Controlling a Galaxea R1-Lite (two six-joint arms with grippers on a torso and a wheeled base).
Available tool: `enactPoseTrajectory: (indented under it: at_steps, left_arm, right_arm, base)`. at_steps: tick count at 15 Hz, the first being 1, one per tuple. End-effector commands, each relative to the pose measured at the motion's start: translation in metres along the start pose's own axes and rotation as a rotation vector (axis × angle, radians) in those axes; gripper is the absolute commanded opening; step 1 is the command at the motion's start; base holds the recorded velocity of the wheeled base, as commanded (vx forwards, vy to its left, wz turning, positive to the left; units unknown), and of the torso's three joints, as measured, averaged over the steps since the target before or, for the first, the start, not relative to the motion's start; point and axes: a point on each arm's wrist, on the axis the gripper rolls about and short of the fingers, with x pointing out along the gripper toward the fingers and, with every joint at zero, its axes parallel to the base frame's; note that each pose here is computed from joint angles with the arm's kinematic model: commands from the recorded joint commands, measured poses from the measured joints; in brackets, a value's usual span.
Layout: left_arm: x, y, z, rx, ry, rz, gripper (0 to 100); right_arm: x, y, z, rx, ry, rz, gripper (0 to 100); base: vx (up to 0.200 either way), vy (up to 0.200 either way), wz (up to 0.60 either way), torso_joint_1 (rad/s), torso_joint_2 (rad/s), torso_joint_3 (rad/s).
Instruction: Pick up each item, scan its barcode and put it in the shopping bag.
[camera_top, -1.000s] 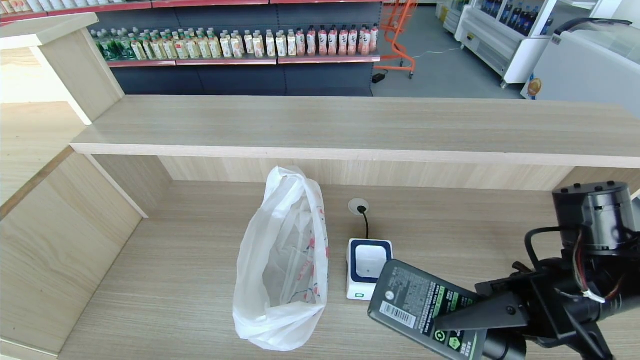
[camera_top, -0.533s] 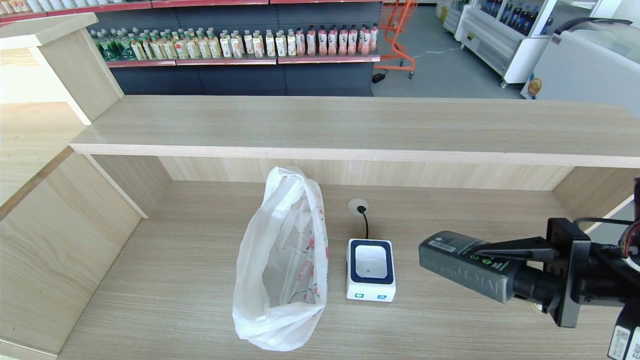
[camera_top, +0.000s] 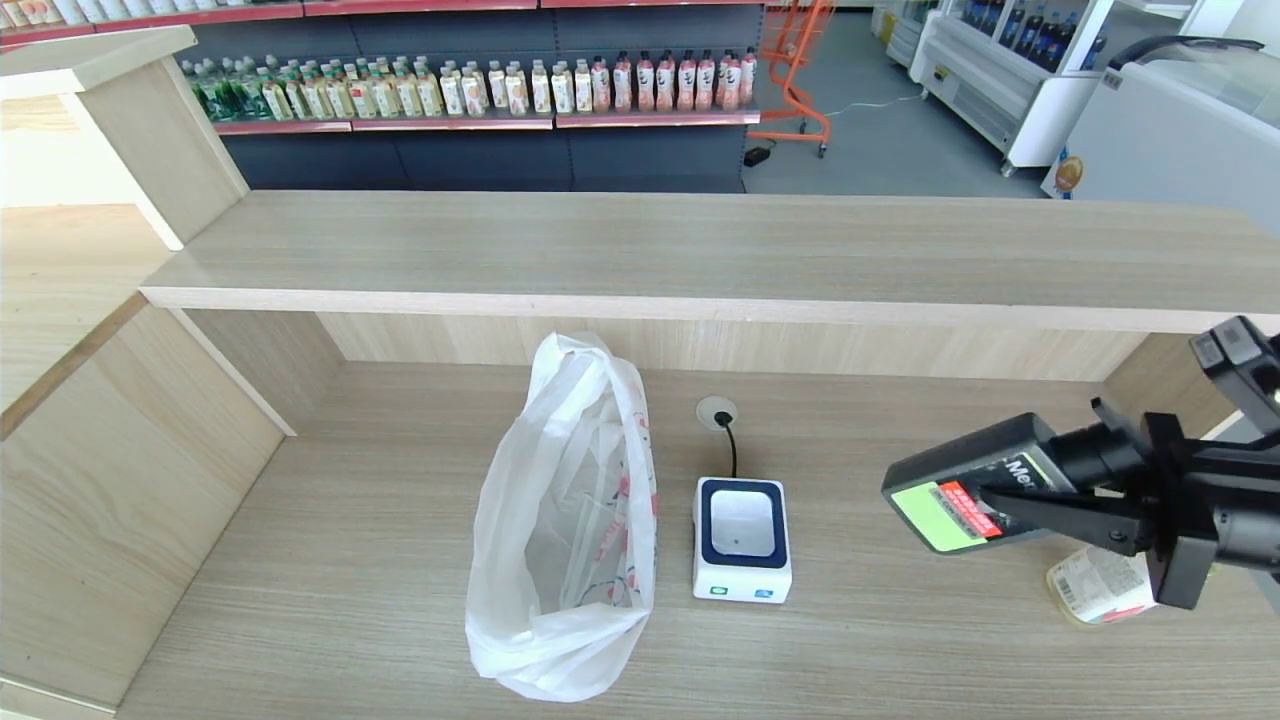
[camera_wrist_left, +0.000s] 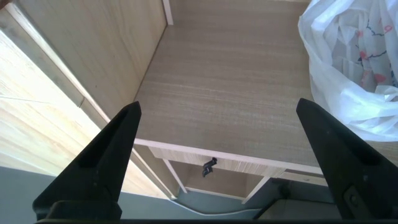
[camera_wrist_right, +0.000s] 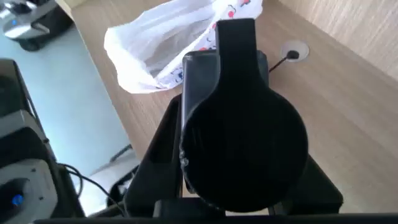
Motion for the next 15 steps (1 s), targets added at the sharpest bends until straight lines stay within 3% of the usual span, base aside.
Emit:
enactPoseTrajectory:
  at_steps: [1,3,6,11,15]
  left_arm:
    - [0.000,0.000,0.000,0.000,0.000,0.001,100]
    - [0.000,0.000,0.000,0.000,0.000,0.001,100]
    - [0.000,0.000,0.000,0.000,0.000,0.001,100]
    - [0.000,0.000,0.000,0.000,0.000,0.001,100]
    - [0.000,0.000,0.000,0.000,0.000,0.001,100]
  right_arm:
    - [0.035,-0.019,-0.012,0.458,0.067,-0.135,0]
    - [0.056,-0.017,-0.019,0.640,0.101,-0.127,0]
    - [0.078,-0.016,-0.037,0.752,0.184,-0.094,0]
    - [0.108,-0.009,-0.049,0.783,0.263,-0.075,0]
    - [0.133,-0.010,-0.059,0.758,0.269,-0.067,0]
  base:
    - [0.000,0.000,0.00,0.000,0.00,0.000]
    - [0.000,0.000,0.00,0.000,0.00,0.000]
    - [0.000,0.000,0.00,0.000,0.00,0.000]
    - [0.000,0.000,0.00,0.000,0.00,0.000]
    - [0.000,0.000,0.00,0.000,0.00,0.000]
